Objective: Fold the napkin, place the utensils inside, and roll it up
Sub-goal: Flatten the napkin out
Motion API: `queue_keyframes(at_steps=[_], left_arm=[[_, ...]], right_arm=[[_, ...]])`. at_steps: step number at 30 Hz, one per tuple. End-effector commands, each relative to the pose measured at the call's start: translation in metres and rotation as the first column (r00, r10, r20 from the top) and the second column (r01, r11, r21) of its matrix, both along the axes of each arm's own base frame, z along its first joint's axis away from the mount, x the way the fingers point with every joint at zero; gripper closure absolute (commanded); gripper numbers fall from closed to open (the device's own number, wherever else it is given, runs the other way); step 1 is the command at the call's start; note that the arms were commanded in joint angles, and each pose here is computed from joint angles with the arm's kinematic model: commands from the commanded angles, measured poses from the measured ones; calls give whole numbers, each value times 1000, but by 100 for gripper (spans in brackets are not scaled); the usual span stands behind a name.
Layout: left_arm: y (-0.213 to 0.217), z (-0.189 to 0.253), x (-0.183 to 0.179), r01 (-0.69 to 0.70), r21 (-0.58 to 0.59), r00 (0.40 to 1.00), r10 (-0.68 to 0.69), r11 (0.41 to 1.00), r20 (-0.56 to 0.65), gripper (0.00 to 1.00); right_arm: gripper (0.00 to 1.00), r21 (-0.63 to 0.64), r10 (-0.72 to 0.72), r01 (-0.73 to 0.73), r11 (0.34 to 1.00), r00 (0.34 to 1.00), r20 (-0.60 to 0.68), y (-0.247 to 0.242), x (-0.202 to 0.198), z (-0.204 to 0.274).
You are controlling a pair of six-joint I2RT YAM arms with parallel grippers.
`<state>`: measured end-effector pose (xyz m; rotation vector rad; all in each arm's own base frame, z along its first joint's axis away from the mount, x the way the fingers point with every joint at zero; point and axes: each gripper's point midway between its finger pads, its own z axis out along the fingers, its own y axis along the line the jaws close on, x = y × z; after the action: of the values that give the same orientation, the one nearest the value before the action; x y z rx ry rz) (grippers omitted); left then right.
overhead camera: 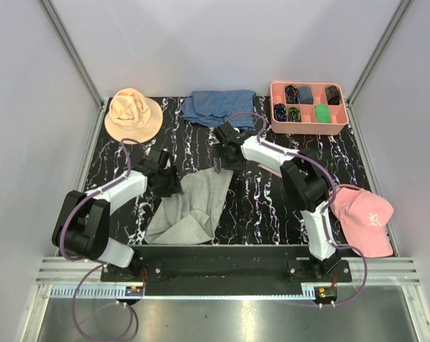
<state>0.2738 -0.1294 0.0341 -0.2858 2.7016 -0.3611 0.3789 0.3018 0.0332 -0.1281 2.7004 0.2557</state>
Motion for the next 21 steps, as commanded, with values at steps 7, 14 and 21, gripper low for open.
queue_keyframes(at_steps=[7, 14, 21], left_arm=[[-18, 19, 18, 55, -99, 997, -50, 994, 59, 80], [-8, 62, 44, 40, -132, 987, -18, 990, 160, 100], [22, 120, 93, -23, -171, 951, 74, 985, 301, 100]], right_arm=[[59, -35, 49, -48, 998, 999, 23, 8, 12, 0], [88, -60, 23, -17, 998, 995, 95, -14, 5, 35], [86, -109, -32, 45, 993, 992, 122, -60, -31, 53]])
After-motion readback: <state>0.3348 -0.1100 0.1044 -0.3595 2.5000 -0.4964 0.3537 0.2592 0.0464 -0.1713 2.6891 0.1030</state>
